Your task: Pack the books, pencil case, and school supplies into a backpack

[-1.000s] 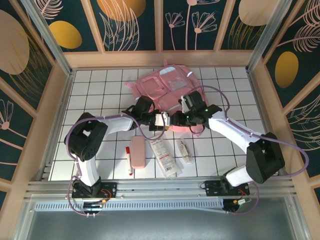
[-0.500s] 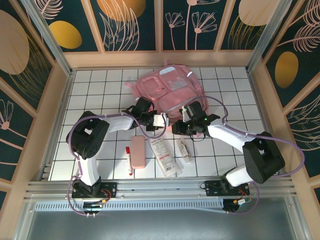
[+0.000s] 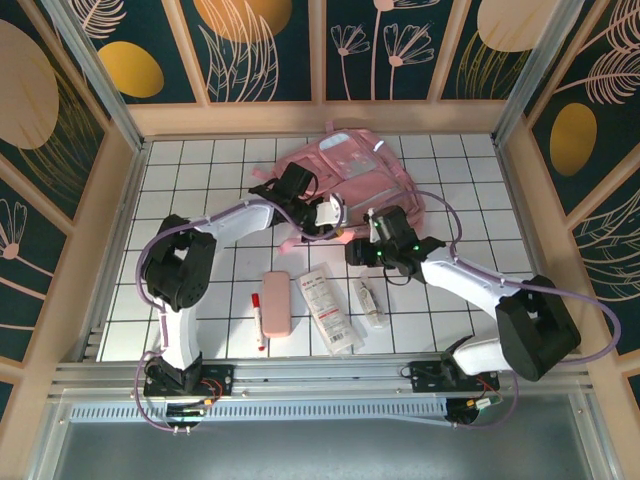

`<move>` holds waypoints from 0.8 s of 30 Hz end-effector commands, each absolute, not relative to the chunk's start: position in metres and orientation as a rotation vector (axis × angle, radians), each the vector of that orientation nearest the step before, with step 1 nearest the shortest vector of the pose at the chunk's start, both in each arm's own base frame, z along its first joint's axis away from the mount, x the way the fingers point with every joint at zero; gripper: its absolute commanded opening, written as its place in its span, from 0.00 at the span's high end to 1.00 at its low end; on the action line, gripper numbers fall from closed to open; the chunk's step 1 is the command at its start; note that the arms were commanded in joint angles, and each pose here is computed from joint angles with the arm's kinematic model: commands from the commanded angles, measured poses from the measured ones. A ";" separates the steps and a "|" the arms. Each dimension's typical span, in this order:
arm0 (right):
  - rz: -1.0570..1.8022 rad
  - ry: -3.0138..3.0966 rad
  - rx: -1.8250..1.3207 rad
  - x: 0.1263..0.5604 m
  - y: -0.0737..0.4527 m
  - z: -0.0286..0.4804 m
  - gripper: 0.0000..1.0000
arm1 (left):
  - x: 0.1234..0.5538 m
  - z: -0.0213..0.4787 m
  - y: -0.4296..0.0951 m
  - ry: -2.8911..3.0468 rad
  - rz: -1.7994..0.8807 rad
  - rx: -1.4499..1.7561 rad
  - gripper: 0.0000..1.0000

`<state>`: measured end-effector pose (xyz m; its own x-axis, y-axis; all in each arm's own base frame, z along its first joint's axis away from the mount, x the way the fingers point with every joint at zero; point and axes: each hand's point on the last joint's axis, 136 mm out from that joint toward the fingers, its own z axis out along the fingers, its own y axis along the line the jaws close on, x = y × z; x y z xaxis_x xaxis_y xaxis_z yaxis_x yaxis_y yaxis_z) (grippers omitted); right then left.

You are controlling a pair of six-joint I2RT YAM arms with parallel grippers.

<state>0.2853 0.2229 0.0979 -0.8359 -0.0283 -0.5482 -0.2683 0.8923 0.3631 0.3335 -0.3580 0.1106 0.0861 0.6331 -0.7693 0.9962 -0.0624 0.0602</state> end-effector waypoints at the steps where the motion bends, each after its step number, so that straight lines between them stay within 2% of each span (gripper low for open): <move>1: 0.406 2.371 -0.035 0.316 0.212 0.129 0.43 | 0.304 0.109 -0.357 1.715 -1.051 1.731 1.00; 6: 0.193 2.352 0.158 0.312 0.197 0.143 0.43 | 0.308 0.112 -0.357 1.741 -1.106 1.666 1.00; 11: 0.059 2.407 0.270 0.300 0.192 0.136 0.44 | 0.312 0.115 -0.359 1.735 -1.111 1.654 1.00; 18: 0.310 2.579 0.174 0.285 0.246 0.121 0.44 | 0.311 0.117 -0.360 1.738 -1.157 1.632 1.00; 24: 0.296 2.619 0.108 0.286 0.251 0.120 0.44 | 0.310 0.118 -0.358 1.724 -1.175 1.629 1.00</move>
